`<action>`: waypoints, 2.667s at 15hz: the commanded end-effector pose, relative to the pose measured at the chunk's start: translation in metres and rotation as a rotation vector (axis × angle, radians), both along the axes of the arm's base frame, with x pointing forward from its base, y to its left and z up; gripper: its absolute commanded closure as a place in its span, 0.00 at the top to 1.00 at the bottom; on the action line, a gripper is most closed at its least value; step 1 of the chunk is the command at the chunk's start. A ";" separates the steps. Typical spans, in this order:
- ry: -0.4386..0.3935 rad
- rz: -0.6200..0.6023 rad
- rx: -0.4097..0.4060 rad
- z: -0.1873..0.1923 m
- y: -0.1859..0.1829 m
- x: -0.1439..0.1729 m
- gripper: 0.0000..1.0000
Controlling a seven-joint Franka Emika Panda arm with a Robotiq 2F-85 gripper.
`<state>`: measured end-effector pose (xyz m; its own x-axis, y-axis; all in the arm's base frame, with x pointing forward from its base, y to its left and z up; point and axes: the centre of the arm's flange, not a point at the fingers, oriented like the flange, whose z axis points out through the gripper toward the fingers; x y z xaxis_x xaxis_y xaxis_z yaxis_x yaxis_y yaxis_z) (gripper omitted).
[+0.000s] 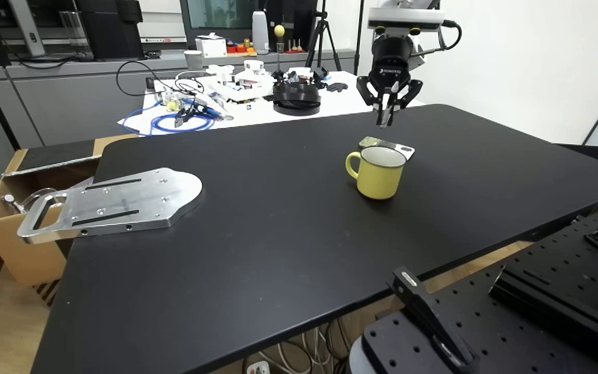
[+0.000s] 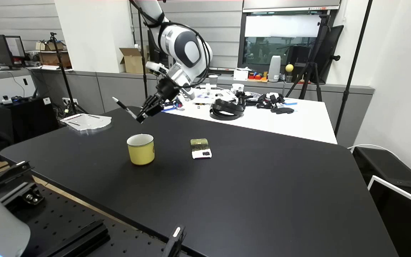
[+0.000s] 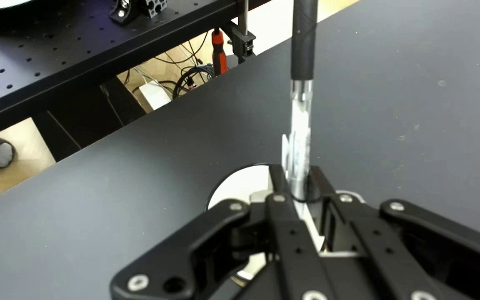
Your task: Pick up the pen and put it in the yellow cup
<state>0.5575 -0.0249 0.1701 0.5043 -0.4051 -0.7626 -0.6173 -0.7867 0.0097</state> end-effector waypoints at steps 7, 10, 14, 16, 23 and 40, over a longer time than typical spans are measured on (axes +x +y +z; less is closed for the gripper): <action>0.072 -0.155 0.080 -0.043 -0.023 0.013 0.04; 0.090 -0.188 0.094 -0.056 -0.028 0.011 0.04; 0.114 -0.210 0.108 -0.069 -0.031 0.008 0.04; 0.118 -0.221 0.112 -0.073 -0.033 0.008 0.04; 0.118 -0.229 0.103 -0.077 -0.039 0.006 0.04; 0.025 -0.193 0.137 -0.025 -0.036 0.037 1.00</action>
<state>0.5782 -0.0616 0.1163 0.3880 -0.3975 -0.8315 -0.7546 -0.6551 -0.0390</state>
